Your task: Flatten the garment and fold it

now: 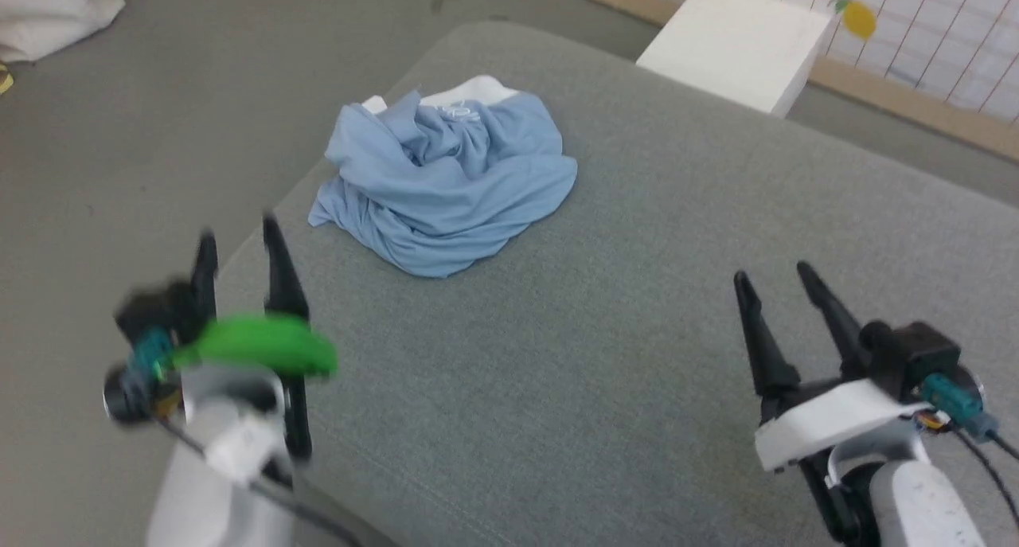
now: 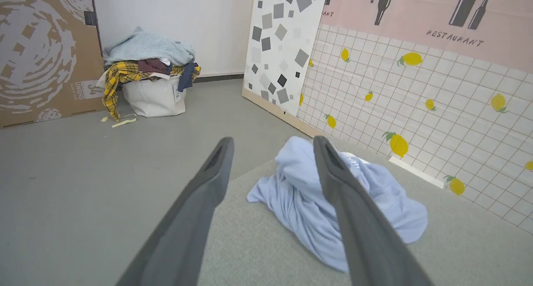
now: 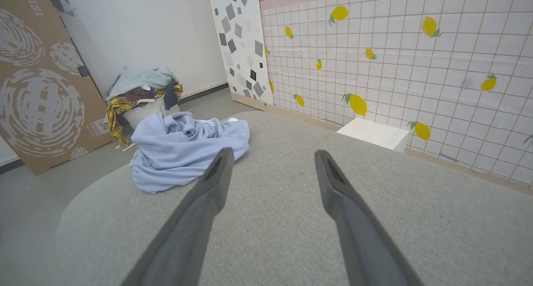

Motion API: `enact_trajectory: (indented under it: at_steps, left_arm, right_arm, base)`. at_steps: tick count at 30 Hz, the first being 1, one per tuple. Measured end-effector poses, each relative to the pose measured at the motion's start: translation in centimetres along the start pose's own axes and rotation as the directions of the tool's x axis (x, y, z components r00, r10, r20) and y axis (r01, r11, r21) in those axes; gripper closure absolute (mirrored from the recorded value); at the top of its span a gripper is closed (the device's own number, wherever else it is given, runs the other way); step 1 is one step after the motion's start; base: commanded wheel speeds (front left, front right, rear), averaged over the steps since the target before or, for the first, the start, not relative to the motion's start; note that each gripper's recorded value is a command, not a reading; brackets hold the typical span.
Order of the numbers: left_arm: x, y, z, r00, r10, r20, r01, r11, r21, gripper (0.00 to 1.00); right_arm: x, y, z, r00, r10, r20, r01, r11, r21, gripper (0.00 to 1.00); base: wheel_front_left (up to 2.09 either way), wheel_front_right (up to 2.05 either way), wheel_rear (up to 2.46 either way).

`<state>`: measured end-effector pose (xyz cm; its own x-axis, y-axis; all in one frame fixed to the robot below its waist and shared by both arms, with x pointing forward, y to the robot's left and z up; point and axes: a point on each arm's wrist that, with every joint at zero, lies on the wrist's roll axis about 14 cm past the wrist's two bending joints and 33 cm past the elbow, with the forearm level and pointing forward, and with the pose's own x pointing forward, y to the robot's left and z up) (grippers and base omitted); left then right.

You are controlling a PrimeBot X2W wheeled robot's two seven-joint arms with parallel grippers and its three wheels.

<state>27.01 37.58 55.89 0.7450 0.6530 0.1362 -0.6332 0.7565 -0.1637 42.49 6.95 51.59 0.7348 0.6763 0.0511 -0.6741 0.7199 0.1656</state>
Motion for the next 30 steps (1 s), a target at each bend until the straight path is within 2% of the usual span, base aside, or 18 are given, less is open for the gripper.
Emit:
enact_trajectory:
  at_steps: [3, 8, 11, 17, 24, 25, 26, 27, 28, 30]
  left_arm:
    - [4.2, -2.0, 1.7, 1.000, -0.025, 0.016, 0.026, 0.999, -0.034, 0.00]
    - [9.5, -4.1, -0.8, 0.984, -0.036, -0.172, 0.023, 0.997, -0.076, 0.00]
    - [11.8, -5.7, -3.7, 0.951, -0.048, -0.306, 0.025, 0.997, -0.079, 0.00]
    - [12.5, -7.4, -13.1, 0.781, -0.026, -0.625, -0.012, 0.998, -0.056, 0.00]
    - [10.5, -9.8, -21.6, 0.562, -0.033, -0.826, -0.067, 0.994, -0.085, 0.00]
    - [10.4, -10.0, -22.3, 0.543, -0.031, -0.839, -0.065, 0.995, -0.079, 0.00]
    - [10.1, -10.1, -23.0, 0.515, -0.028, -0.856, -0.057, 0.996, -0.067, 0.13]
    - [10.1, -10.1, -23.5, 0.495, -0.026, -0.868, -0.045, 0.997, -0.056, 0.82]
    - [10.1, -10.1, -23.7, 0.488, -0.025, -0.872, -0.034, 0.998, -0.048, 1.00]
    - [10.8, -10.1, -23.6, 0.517, -0.024, -0.856, 0.003, 1.000, -0.026, 1.00]
  right_arm:
    - [0.9, -1.3, -0.2, 1.000, 0.000, -0.001, 0.000, 1.000, -0.008, 0.00]
    - [1.5, -3.9, -2.1, 0.999, -0.026, -0.030, 0.026, 1.000, 0.009, 0.00]
    - [1.5, -5.9, -3.6, 0.997, -0.060, -0.051, 0.061, 0.998, 0.032, 0.00]
    - [0.0, -10.4, -6.8, 0.981, -0.165, -0.099, 0.171, 0.983, 0.063, 0.00]
    - [-3.3, -14.6, -10.0, 0.944, -0.285, -0.168, 0.299, 0.952, 0.063, 0.00]
    - [-3.7, -15.0, -10.2, 0.939, -0.296, -0.173, 0.311, 0.948, 0.063, 0.00]
    - [-4.1, -15.5, -10.4, 0.934, -0.311, -0.176, 0.325, 0.944, 0.061, 0.00]
    - [-4.3, -15.8, -10.5, 0.931, -0.321, -0.174, 0.336, 0.940, 0.062, 0.00]
    - [-4.5, -16.0, -10.6, 0.928, -0.331, -0.174, 0.346, 0.936, 0.065, 0.00]
    - [-5.0, -16.4, -10.5, 0.922, -0.350, -0.167, 0.365, 0.928, 0.070, 0.00]
  base:
    - [0.00, 0.00, 0.00]
    - [0.00, 0.00, 0.00]
    - [0.00, 0.00, 0.00]
    - [0.00, 0.00, 0.00]
    - [0.00, 0.00, 0.00]
    - [0.00, 0.00, 0.00]
    - [0.00, 0.00, 0.00]
    - [0.00, 0.00, 0.00]
    - [0.00, 0.00, 0.00]
    - [0.00, 0.00, 0.00]
